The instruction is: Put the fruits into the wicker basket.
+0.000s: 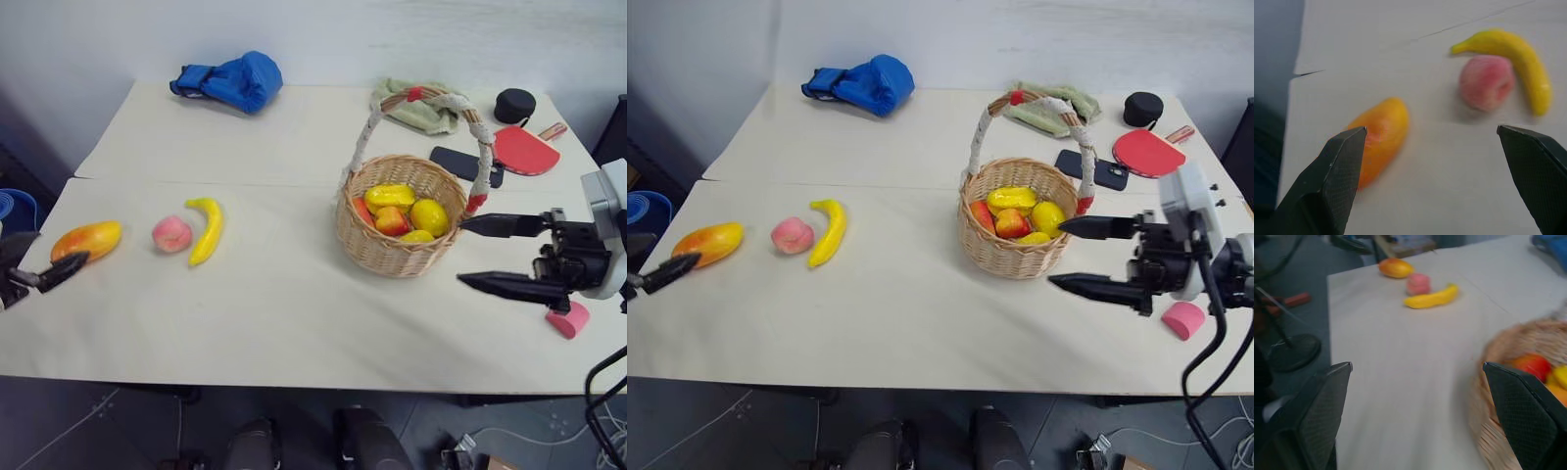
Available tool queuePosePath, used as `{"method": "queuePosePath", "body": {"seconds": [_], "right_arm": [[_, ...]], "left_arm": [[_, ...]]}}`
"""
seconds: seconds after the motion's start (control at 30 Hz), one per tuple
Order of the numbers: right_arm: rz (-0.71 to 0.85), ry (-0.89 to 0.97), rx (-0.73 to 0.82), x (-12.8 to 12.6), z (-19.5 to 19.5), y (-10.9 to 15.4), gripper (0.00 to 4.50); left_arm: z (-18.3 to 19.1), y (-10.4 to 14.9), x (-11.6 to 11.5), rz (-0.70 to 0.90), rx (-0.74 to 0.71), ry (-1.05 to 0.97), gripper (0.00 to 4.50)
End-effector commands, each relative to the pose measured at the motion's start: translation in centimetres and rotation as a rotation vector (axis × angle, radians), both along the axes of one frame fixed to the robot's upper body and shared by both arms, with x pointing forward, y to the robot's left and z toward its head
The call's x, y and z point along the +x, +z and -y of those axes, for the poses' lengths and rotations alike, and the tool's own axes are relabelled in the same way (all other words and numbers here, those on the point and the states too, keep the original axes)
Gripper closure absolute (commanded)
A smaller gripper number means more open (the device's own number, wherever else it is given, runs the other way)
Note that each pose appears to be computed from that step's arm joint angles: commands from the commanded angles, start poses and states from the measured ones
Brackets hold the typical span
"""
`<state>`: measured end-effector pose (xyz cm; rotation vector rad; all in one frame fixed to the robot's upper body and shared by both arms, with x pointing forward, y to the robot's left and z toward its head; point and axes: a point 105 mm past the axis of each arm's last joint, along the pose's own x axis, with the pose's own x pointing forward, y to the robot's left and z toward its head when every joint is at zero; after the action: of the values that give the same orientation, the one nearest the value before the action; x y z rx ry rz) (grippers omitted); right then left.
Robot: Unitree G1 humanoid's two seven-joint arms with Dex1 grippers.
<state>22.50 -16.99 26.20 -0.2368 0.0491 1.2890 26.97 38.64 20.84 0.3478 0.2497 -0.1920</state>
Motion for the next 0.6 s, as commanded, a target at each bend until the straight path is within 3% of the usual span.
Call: {"method": "queuePosePath", "body": {"seconds": [0.03, 0.3, 0.6], "right_arm": [[0.071, 0.06, 0.041, -1.0, -2.0, 1.5, 0.04], [0.084, 0.041, 0.051, -0.9, -2.7, 1.5, 0.04], [0.104, -0.005, 0.06, -0.8, -2.5, 1.6, 0.04]], "left_arm": [[-1.7, 0.5, 2.0, -0.031, 0.114, -0.003, 0.0], [-3.5, -0.9, 5.6, -0.16, 0.263, 0.017, 0.0], [-3.7, -3.7, 6.1, -0.328, 0.324, -0.005, 0.0]]}}
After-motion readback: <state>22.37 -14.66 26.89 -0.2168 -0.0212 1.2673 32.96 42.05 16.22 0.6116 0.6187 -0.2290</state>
